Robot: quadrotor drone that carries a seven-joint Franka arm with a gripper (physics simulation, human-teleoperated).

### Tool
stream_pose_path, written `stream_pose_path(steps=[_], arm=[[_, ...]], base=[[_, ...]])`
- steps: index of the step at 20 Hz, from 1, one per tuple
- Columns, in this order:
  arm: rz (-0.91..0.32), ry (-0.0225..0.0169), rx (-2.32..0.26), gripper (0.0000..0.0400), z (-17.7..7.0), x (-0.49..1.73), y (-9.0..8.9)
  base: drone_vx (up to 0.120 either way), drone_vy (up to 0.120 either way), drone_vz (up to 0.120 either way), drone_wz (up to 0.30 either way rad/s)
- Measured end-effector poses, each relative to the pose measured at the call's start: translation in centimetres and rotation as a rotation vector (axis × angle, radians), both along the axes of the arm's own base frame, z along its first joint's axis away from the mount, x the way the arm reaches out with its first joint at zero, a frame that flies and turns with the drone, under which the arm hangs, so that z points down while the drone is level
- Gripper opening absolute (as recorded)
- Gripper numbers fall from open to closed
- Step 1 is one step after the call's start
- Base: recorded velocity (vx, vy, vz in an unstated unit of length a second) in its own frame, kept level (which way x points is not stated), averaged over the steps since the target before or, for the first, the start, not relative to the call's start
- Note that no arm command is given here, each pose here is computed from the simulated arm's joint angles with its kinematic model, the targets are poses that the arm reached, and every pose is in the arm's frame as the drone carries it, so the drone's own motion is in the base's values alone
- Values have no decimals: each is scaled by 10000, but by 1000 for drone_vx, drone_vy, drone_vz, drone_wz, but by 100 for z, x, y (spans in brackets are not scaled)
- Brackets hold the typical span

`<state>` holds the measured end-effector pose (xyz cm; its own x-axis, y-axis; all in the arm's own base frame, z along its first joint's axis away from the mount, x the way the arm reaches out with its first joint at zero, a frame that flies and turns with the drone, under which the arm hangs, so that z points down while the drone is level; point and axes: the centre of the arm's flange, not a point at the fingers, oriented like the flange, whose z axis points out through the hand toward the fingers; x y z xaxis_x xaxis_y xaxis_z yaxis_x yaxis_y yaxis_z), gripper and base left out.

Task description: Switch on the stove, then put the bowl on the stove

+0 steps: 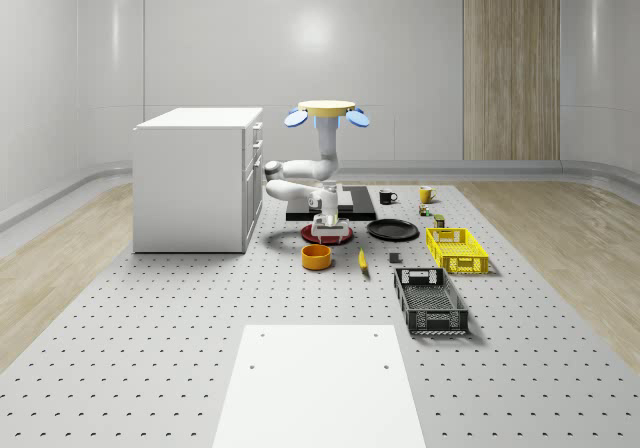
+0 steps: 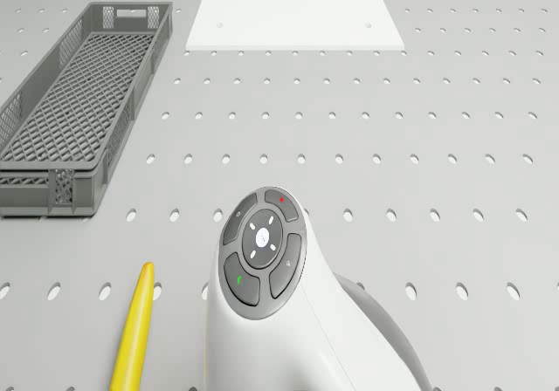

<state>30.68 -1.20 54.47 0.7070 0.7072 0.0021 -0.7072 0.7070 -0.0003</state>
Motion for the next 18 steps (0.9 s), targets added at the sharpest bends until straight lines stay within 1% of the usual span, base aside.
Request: stream_pose_path(steps=[5,7,10,18], arm=[[0,0,0,400,0,0,0],[0,0,0,400,0,0,0],[0,0,0,400,0,0,0],[1,-1,0,400,123,0,0]], base=[[120,0,-112,0],[0,0,-40,0],[0,0,-107,0],[0,0,0,0]])
